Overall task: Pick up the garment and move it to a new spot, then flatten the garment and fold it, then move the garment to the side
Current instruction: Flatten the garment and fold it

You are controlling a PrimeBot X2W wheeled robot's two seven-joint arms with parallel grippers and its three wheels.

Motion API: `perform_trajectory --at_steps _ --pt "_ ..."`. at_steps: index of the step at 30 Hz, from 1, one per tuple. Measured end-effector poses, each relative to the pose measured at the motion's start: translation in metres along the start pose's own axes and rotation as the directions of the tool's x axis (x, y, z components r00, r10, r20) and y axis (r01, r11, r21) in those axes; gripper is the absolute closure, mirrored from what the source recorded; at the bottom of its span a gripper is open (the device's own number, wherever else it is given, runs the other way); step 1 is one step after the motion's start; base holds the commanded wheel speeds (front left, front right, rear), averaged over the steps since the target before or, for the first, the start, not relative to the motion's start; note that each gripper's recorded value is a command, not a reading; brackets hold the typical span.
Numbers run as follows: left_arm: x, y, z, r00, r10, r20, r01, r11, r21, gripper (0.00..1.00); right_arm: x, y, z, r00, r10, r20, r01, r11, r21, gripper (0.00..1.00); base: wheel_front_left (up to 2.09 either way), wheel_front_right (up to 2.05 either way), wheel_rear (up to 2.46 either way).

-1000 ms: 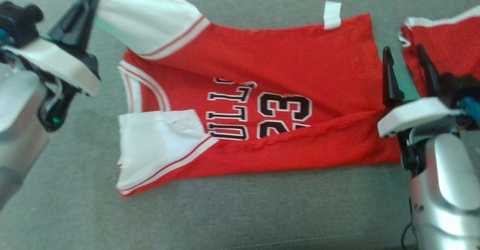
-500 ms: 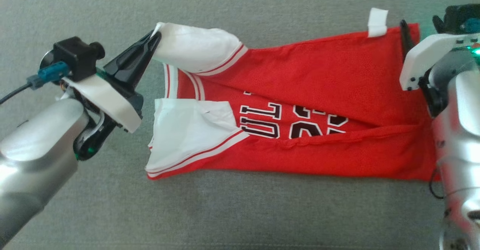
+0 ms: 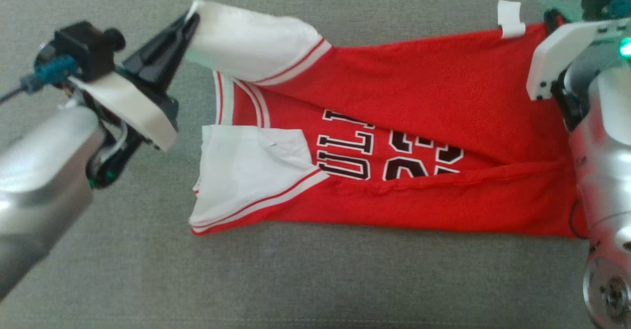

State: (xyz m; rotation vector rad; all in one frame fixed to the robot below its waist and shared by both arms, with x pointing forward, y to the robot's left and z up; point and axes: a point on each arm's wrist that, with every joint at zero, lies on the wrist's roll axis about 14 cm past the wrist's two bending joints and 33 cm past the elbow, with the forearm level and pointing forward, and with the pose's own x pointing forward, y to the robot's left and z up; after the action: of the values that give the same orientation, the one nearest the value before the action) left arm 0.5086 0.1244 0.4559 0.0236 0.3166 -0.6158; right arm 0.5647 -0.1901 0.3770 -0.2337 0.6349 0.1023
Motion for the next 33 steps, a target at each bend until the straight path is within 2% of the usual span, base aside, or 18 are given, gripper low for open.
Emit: perform_trajectory --at_steps 3,8,14,18,22,29,33 --pt "0.01 0.01 0.01 1.0 0.018 0.008 -0.018 1.0 0.022 1.0 0.0 -0.008 0.019 0.998 -0.013 0.065 0.012 1.0 0.014 1.0 0.0 0.0 0.0" --pt "0.033 0.042 0.049 0.994 0.076 0.073 -0.083 0.992 0.097 1.0 -0.001 -0.021 0.07 0.977 -0.036 0.208 0.022 0.997 0.07 1.0 0.0 0.0 0.0" --pt "0.064 0.068 0.093 0.977 0.121 0.176 -0.149 0.976 0.156 1.0 -0.002 -0.029 0.115 0.933 -0.053 0.355 0.015 0.994 0.109 1.0 0.0 0.0 0.0" --pt "0.079 0.074 0.113 0.963 0.135 0.235 -0.179 0.967 0.179 1.0 -0.005 -0.038 0.137 0.896 -0.072 0.438 0.017 0.991 0.129 1.0 0.0 0.0 0.0" --pt "0.086 0.071 0.114 0.961 0.138 0.239 -0.186 0.964 0.189 1.0 -0.006 -0.034 0.142 0.881 -0.066 0.469 0.001 0.991 0.137 1.0 0.0 0.0 0.0" --pt "0.071 0.07 0.111 0.959 0.146 0.244 -0.196 0.961 0.193 1.0 -0.005 -0.024 0.128 0.899 -0.036 0.437 -0.026 0.99 0.135 1.0 0.0 0.0 0.0" --pt "0.056 0.058 0.094 0.966 0.131 0.222 -0.174 0.967 0.187 1.0 -0.01 -0.021 0.115 0.912 -0.025 0.408 -0.033 0.99 0.136 1.0 0.0 0.0 0.0"
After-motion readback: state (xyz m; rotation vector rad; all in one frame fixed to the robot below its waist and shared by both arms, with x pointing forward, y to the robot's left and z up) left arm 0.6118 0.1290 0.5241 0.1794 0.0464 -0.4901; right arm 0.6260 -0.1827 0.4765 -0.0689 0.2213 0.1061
